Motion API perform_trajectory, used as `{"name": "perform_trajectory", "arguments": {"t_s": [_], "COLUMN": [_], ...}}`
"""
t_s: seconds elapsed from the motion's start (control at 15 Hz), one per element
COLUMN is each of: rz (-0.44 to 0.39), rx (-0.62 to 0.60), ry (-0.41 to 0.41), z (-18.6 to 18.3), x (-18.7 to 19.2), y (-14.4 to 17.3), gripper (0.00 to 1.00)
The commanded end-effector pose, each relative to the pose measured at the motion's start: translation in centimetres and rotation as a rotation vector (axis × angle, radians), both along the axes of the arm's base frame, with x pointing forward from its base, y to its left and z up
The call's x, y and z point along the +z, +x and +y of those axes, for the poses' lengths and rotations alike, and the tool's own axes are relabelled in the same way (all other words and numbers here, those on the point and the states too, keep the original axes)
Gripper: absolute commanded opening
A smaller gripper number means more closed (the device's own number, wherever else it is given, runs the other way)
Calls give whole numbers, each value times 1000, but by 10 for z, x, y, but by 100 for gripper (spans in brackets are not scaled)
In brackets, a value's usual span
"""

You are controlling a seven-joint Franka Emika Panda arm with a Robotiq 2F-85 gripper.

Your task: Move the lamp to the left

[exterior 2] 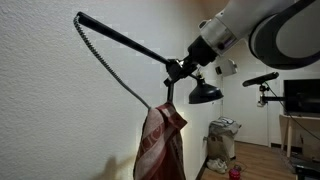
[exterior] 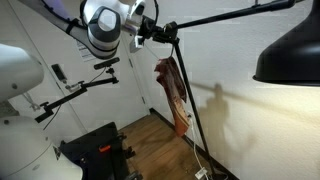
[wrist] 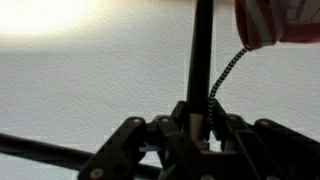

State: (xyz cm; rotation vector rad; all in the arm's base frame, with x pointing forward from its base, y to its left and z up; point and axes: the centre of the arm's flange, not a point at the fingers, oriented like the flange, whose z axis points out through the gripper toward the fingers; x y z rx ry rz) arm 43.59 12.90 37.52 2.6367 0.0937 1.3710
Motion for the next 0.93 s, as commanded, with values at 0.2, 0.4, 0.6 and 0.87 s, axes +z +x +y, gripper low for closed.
{"name": "perform_trajectory", "arguments": {"t_s": [0.2,0.4,0.6,0.87], "rz": [0,-12,-64,-94], "rx": [-2,-1,12,25], "ry": [1,-4,17,26], "z": [-1,2,18,31], "x": [0,3,21,30], "y": [0,-1,-3,-6], "gripper": [28,7,7,7]}}
